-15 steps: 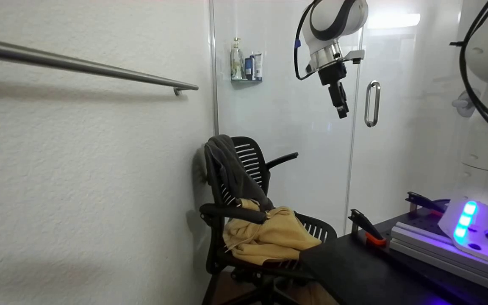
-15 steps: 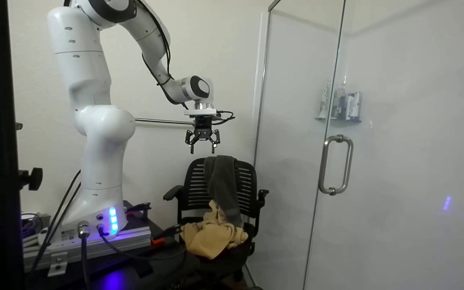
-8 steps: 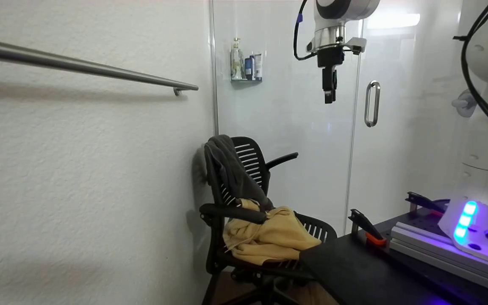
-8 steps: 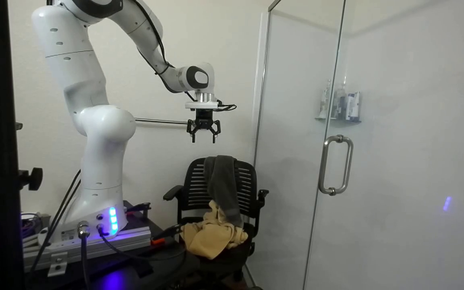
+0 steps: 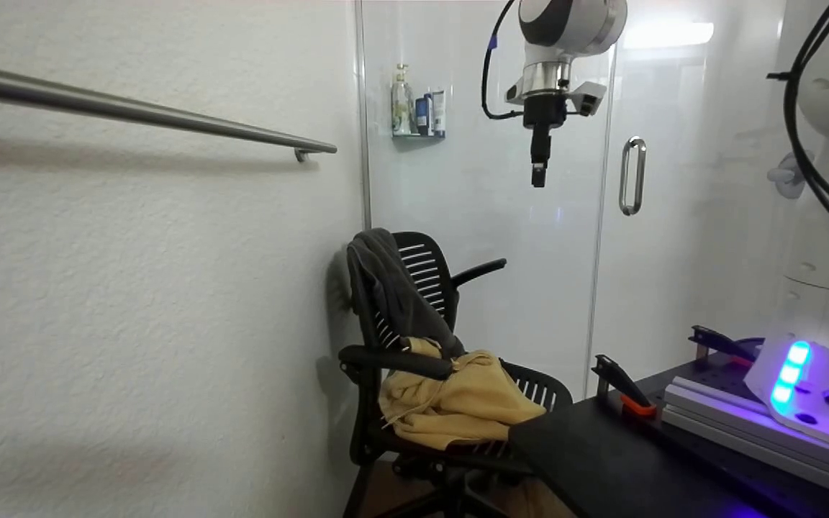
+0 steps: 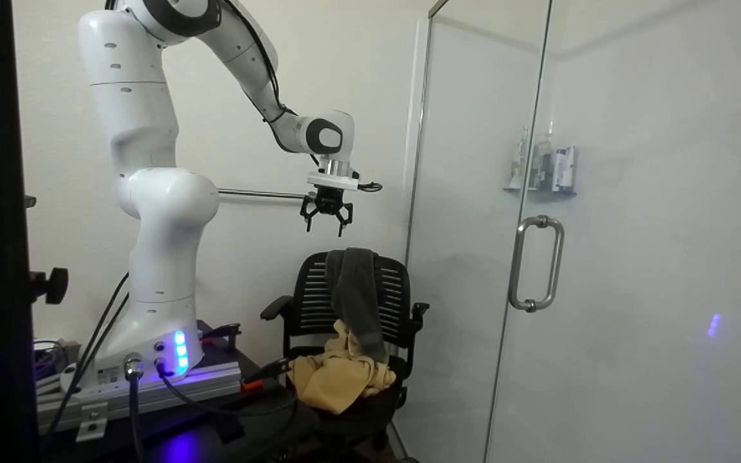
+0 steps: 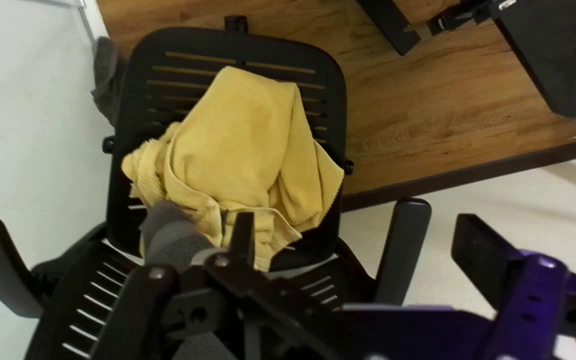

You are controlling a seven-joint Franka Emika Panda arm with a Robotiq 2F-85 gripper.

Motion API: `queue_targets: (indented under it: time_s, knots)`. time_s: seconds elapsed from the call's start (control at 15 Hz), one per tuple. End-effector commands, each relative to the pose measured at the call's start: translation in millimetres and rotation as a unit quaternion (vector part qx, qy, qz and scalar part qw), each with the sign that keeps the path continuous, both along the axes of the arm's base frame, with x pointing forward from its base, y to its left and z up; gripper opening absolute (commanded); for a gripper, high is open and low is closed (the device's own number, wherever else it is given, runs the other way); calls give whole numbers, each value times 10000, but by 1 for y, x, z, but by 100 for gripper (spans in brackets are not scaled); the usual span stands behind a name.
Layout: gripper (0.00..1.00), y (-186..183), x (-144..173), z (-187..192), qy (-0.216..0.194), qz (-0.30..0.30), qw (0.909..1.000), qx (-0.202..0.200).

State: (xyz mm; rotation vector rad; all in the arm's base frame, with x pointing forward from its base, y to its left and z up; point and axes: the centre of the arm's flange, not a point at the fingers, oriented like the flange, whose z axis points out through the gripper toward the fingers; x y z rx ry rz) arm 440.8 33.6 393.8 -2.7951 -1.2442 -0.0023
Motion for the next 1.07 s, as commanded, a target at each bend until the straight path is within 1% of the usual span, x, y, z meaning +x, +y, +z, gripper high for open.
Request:
queue_targets:
  time_s: [0.0,0.13,0.27,0.4,0.47,0.53,0.6,0.87,0.93,1.0]
  knots:
    - [100,2,57,-10,331,585,9956,653]
    - [100,-1,76,-17,475,878,9909,904]
    - [100,0,92,-21,629,1064,9880,928]
    - [100,1,100,-27,794,1200,9854,909]
    - [100,1,99,-27,874,1271,9838,919]
    - [100,4,92,-25,908,1219,9845,875]
    - [100,4,87,-30,784,1116,9866,890]
    - [100,7,88,-31,801,1134,9863,892]
    - [100,2,88,-34,782,1110,9865,916]
    - [100,-4,95,-40,783,1253,9837,1021]
